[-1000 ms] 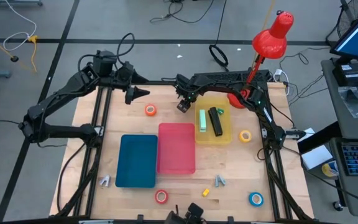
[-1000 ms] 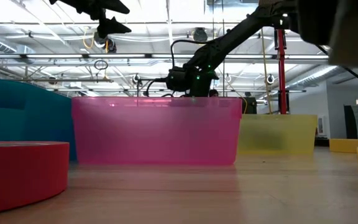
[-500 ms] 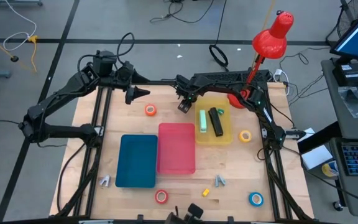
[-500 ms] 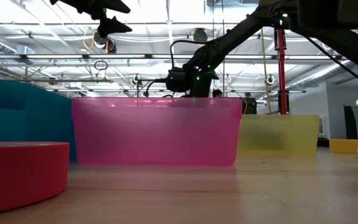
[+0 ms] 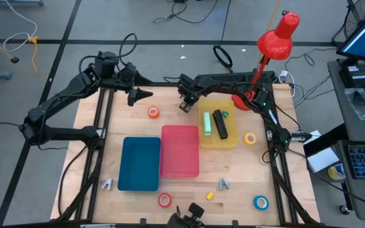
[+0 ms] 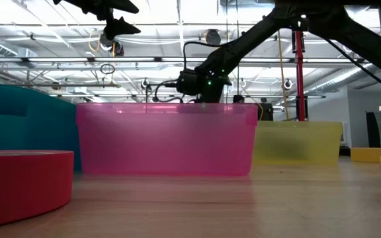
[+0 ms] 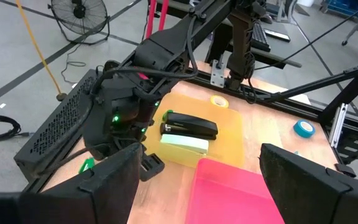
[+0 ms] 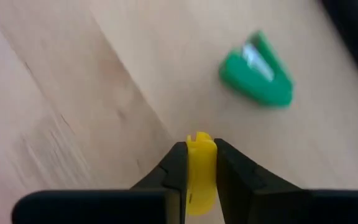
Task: Pick and place Stapler, Stapler remover, tape
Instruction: Put the top yellow stapler into the yellow bin
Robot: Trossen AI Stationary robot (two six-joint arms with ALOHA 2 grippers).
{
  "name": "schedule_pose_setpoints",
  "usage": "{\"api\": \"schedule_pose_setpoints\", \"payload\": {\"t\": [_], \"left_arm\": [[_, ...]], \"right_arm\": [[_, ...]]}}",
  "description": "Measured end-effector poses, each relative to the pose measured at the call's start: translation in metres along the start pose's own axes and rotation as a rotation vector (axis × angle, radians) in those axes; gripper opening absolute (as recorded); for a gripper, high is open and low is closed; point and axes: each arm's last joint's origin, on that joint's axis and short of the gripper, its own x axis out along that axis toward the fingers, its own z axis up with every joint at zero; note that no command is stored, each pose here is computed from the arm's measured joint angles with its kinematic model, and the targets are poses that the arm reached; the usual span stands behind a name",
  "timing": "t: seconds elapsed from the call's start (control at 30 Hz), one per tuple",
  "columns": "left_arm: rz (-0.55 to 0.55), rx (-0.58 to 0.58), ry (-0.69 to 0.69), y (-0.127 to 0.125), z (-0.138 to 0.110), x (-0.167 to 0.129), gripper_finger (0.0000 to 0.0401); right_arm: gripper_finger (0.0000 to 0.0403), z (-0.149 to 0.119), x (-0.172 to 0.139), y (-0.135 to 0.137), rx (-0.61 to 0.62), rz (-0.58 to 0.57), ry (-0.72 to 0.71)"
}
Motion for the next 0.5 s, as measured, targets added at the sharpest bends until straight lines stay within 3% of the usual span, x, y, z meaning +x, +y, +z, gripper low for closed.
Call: {"api": "schedule_pose_setpoints", "payload": {"t": [0.2, 0.3, 0.5], "left_arm": [[0.0, -0.011, 0.0, 0.0, 0.0, 0.0, 0.0324], [0.0, -0.015, -0.001, 0.0, 0.0, 0.0, 0.0324], [-0.003, -0.02, 0.0, -0.001, 0.0, 0.0, 0.0324]], "right_arm": [[0.0045, 0.016, -0.05, 0.003, 0.0, -0.013, -0.159], [0.0045, 0.01, -0.084, 0.008, -0.004, -0.046, -0.134], [0.0045, -0.02, -0.136, 0.021, 0.049, -0.069, 0.057]]}}
